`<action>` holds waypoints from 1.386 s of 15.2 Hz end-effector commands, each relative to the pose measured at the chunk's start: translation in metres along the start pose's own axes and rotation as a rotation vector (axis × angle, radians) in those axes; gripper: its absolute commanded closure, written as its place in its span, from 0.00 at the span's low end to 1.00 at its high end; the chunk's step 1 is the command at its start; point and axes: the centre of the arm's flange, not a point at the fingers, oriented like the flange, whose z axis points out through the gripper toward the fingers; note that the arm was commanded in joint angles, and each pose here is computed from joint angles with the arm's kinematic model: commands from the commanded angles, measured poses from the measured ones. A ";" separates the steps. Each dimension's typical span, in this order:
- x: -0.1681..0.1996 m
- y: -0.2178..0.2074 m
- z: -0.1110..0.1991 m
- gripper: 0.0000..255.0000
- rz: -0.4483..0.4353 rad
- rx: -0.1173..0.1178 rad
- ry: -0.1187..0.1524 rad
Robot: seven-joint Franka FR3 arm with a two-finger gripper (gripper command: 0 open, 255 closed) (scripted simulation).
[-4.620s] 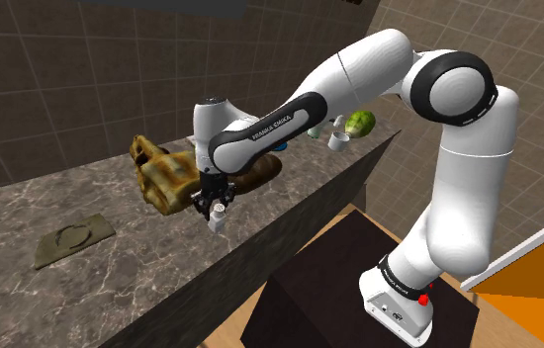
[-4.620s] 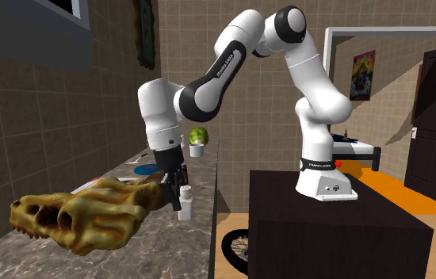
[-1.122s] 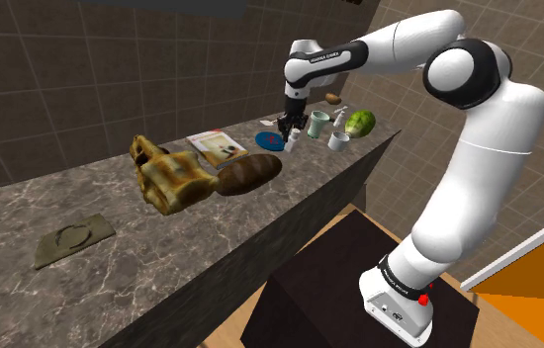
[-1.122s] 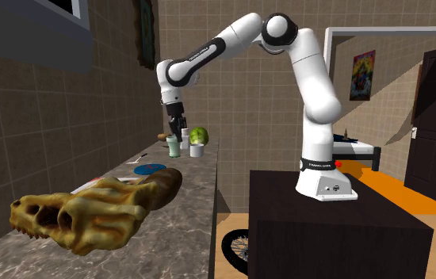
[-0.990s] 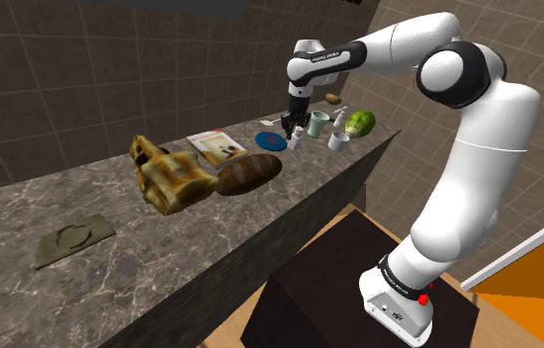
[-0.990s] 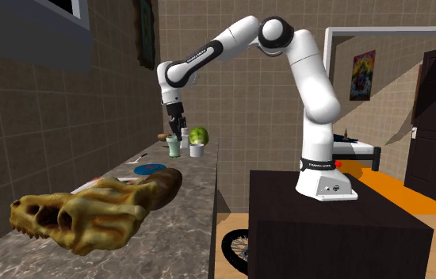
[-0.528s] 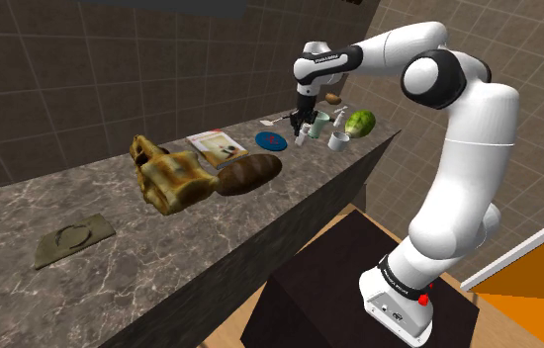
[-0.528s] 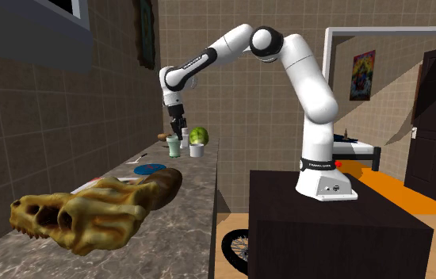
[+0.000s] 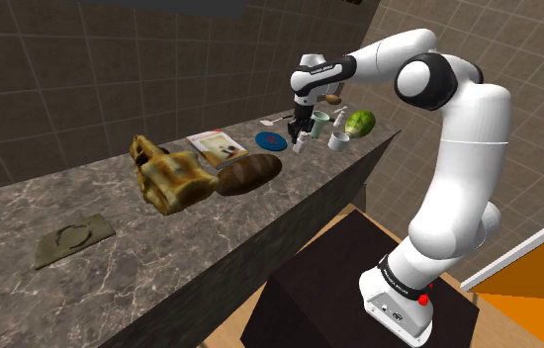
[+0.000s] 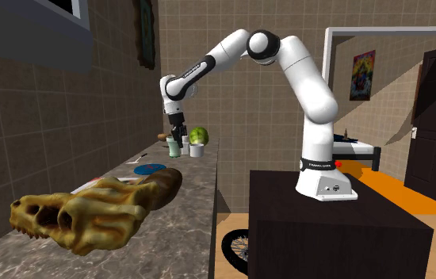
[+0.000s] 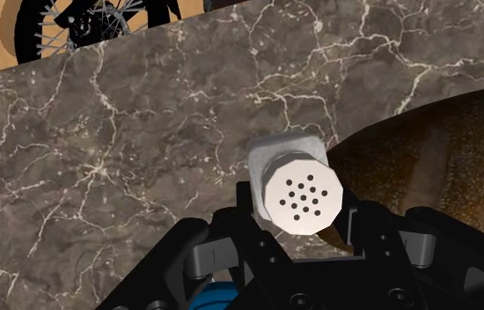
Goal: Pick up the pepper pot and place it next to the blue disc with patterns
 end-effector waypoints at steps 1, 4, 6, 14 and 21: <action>0.003 0.000 0.010 1.00 0.000 0.000 0.000; 0.006 0.000 0.026 1.00 0.000 0.000 0.000; 0.008 -0.001 0.036 1.00 0.000 0.000 0.000; 0.016 -0.002 0.078 1.00 0.000 0.000 0.000; 0.022 -0.003 0.105 1.00 0.000 0.000 0.000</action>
